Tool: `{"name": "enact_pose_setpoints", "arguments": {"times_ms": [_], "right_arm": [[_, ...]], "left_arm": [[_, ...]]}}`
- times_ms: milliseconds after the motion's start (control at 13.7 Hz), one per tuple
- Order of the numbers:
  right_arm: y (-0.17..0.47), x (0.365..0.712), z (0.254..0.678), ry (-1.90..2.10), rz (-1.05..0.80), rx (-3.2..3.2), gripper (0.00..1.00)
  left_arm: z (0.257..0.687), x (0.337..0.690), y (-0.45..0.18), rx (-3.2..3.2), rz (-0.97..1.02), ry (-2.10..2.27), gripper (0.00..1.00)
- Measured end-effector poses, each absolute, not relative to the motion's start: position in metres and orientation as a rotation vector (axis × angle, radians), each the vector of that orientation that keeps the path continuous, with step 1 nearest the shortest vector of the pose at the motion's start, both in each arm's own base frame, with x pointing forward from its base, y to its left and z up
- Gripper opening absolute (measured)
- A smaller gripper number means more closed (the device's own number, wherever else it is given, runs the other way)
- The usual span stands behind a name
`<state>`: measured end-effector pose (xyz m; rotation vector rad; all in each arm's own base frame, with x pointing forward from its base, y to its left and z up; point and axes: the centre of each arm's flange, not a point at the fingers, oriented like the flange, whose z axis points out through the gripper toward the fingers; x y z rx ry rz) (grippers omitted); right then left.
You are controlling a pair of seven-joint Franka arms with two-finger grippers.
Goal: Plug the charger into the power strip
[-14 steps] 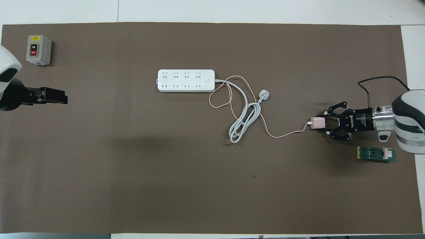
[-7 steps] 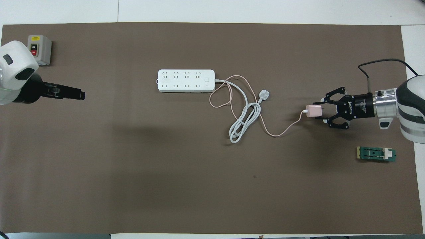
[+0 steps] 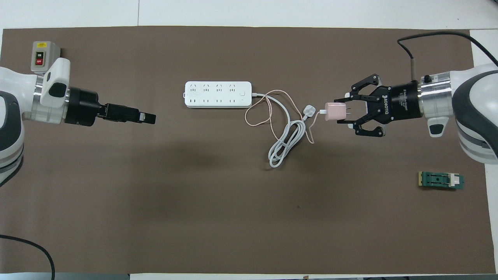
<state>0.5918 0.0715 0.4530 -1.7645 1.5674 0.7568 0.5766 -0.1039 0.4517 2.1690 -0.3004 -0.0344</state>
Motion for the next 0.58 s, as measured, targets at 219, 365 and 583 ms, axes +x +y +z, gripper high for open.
{"name": "enact_pose_setpoints", "arguments": {"times_ms": [219,365,583], "right_arm": [[0.151,0.592,0.460,1.586,0.737,-1.758,0.50],[0.210,0.584,0.461,1.604,0.690,-1.759,0.50],[0.287,0.563,0.464,1.622,0.641,-1.747,0.50]], "left_arm": [[0.429,0.580,-0.144,1.897,-0.093,-0.242,1.00],[0.434,0.577,-0.179,1.782,-0.095,-0.221,1.00],[0.419,0.575,-0.216,1.678,-0.135,-0.170,1.00]]}}
